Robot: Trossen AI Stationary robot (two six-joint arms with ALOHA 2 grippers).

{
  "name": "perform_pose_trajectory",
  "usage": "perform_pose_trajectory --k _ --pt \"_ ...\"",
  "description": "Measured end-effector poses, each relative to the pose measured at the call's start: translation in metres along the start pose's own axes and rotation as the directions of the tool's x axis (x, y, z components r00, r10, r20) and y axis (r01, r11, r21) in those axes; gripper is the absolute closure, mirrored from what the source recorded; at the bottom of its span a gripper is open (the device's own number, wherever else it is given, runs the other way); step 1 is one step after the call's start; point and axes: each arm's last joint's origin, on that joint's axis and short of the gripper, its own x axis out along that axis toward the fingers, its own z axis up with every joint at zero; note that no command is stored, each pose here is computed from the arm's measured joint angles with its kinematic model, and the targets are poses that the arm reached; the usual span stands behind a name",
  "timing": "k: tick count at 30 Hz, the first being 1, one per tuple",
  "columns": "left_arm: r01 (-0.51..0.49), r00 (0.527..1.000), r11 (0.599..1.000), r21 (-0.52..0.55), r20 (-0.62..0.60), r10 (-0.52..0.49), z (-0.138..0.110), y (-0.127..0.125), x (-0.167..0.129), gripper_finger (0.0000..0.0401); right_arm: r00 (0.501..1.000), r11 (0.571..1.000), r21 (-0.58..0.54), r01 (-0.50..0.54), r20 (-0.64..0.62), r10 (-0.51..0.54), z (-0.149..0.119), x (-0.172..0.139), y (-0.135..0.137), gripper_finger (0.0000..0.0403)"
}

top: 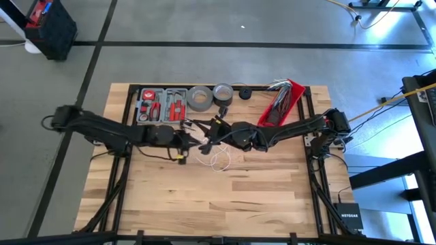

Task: Coil cords
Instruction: Coil the white wire on the black spool

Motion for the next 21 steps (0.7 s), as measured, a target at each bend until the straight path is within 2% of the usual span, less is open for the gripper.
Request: perform_pose_trajectory --k 3,7,11,14,17,21 --pt "-0.035 0.993 0.999 0.023 -0.109 0.038 -0.005 0.006 -0.021 0.0401 1.000 1.000 -0.004 -0.008 -0.019 0.008 -0.006 0.003 0.002 0.0398" --pt "-0.145 0.971 0.989 0.041 -0.188 0.150 -0.009 0.014 -0.040 0.0401 0.999 0.999 -0.005 -0.039 -0.019 0.038 -0.023 0.017 0.005 0.0398" --pt "-0.239 0.934 0.968 0.071 -0.254 0.249 -0.015 0.021 -0.047 0.0401 0.996 0.995 0.052 -0.085 0.046 0.083 -0.039 0.034 0.001 0.0398" --pt "-0.294 0.893 0.949 0.109 -0.324 0.314 -0.022 0.025 -0.049 0.0401 0.994 0.993 0.062 -0.105 0.044 0.102 -0.049 0.042 -0.003 0.0397" --pt "-0.320 0.857 0.939 0.123 -0.384 0.342 -0.029 0.028 -0.050 0.0401 0.994 0.993 0.048 -0.110 0.002 0.110 -0.054 0.044 -0.004 0.0398" --pt "-0.331 0.836 0.936 0.123 -0.422 0.351 -0.033 0.029 -0.052 0.0401 0.992 0.991 0.040 -0.128 0.021 0.127 -0.052 0.042 0.000 0.0398"
